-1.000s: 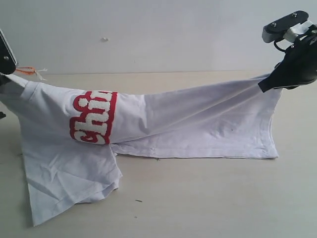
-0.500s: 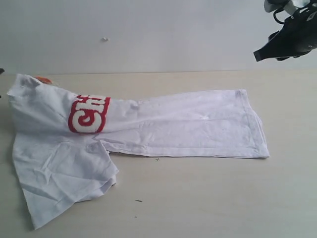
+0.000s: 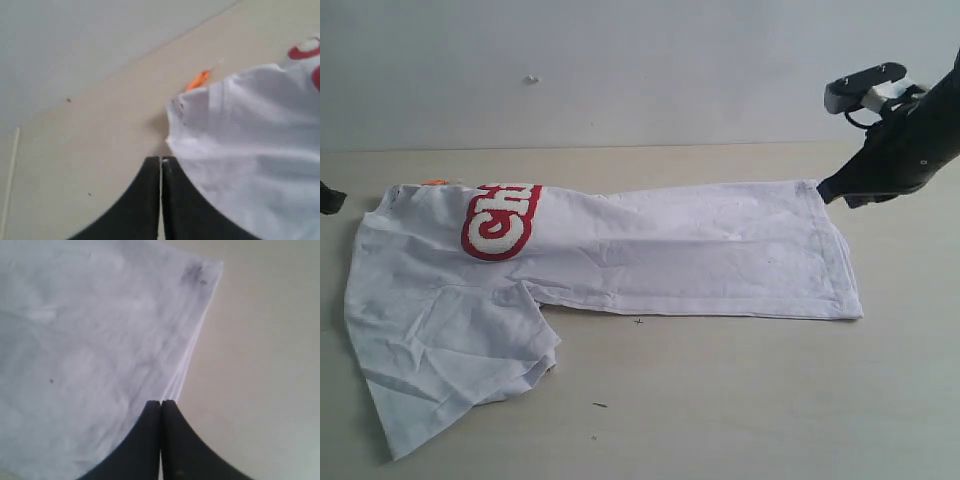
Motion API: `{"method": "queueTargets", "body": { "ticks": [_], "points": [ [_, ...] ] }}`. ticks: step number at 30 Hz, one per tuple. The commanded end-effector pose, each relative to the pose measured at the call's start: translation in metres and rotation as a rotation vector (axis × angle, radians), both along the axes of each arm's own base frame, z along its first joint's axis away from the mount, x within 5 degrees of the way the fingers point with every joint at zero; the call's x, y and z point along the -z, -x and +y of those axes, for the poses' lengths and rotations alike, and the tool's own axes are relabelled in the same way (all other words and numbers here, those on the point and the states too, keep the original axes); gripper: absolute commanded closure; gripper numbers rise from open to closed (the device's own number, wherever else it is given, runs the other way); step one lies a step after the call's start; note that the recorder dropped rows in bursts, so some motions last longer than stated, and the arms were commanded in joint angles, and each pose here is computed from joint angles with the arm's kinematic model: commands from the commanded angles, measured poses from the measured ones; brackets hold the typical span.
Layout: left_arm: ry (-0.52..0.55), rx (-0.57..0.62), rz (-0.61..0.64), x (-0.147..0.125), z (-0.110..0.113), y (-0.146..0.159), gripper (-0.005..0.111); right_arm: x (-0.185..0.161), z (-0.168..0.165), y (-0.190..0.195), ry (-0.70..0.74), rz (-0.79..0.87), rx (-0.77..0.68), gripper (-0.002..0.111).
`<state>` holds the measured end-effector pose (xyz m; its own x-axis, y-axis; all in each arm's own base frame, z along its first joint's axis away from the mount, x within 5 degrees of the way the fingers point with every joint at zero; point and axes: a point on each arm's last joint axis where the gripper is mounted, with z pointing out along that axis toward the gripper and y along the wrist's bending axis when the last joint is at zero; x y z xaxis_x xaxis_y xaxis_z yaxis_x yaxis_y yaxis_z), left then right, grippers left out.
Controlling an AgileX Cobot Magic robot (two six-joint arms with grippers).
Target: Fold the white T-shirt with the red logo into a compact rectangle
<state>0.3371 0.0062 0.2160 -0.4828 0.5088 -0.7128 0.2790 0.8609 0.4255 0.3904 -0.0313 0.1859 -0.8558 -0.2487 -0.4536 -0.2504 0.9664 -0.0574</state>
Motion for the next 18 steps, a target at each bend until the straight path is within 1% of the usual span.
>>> {"method": "queueTargets", "body": {
  "ticks": [1, 5, 8, 10, 15, 18],
  "points": [
    [0.009, 0.014, 0.184, 0.018, -0.017, 0.009, 0.107, 0.023, 0.005, 0.0, -0.055, 0.103, -0.019, 0.108],
    [-0.046, 0.095, 0.354, 0.038, -0.04, 0.017, 0.107, 0.038, 0.004, -0.003, -0.068, 0.128, 0.003, 0.108],
    [-0.085, 0.167, 0.442, 0.053, -0.058, 0.022, 0.107, 0.042, 0.004, -0.006, -0.07, 0.111, 0.018, 0.108],
    [-0.097, 0.196, 0.495, 0.064, -0.065, 0.024, 0.107, 0.042, 0.004, -0.007, -0.074, 0.097, 0.026, 0.108],
    [-0.079, 0.219, 0.64, 0.094, -0.071, 0.029, 0.107, 0.049, 0.004, -0.008, -0.074, 0.105, 0.029, 0.108],
    [-0.115, 0.264, 0.743, 0.107, -0.071, 0.035, 0.107, 0.055, 0.004, -0.008, -0.075, 0.125, 0.028, 0.108]
  ]
}}
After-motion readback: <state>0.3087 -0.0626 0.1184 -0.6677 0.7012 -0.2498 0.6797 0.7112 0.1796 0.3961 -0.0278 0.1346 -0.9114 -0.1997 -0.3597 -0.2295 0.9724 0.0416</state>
